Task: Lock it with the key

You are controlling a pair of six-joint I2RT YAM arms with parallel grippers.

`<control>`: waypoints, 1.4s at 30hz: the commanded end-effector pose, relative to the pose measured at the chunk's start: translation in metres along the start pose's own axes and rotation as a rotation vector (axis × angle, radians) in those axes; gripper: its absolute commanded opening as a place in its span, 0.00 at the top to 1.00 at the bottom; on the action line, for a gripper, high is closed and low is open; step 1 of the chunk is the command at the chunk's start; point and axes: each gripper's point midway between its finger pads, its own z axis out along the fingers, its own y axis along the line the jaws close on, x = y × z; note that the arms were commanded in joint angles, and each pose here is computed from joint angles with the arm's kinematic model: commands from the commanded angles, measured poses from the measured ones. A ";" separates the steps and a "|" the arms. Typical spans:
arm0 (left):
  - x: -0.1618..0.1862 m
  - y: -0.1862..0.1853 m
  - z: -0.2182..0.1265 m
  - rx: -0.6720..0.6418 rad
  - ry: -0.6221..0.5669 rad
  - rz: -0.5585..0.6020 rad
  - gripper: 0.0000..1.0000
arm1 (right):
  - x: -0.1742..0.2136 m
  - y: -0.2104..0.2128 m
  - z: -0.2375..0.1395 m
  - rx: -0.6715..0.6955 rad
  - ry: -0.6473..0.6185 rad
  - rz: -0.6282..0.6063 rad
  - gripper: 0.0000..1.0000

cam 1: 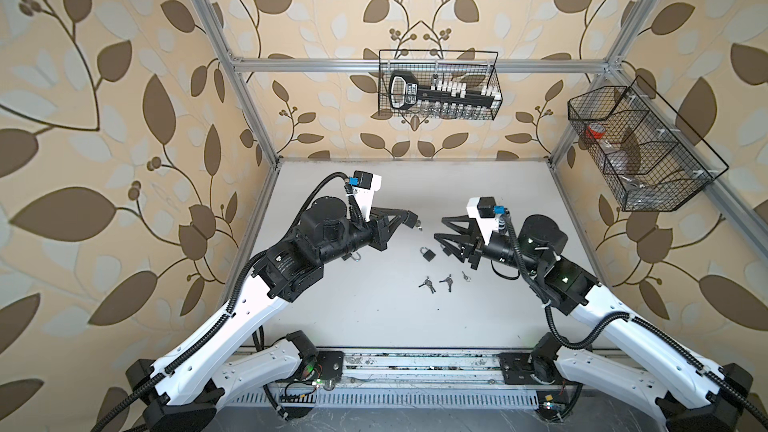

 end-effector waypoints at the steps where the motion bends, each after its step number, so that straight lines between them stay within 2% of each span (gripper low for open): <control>1: -0.035 0.009 -0.022 -0.085 -0.165 -0.055 1.00 | -0.006 -0.014 0.008 0.153 -0.048 -0.074 0.54; 7: -0.035 0.013 -0.032 -0.082 -0.218 -0.086 1.00 | -0.003 -0.012 0.032 0.185 -0.074 -0.049 0.54; 13: -0.032 0.011 -0.033 -0.052 -0.227 -0.084 1.00 | -0.003 -0.004 0.060 0.178 -0.047 -0.086 0.54; 23: -0.026 0.004 -0.026 0.001 -0.193 -0.089 1.00 | -0.020 0.000 0.074 0.154 -0.096 -0.090 0.57; 38: -0.025 0.003 -0.024 0.007 -0.192 -0.089 1.00 | -0.011 -0.008 0.080 0.189 -0.068 -0.076 0.74; 42: -0.024 0.004 -0.023 0.005 -0.188 -0.089 1.00 | -0.015 -0.007 0.078 0.185 -0.084 -0.072 0.76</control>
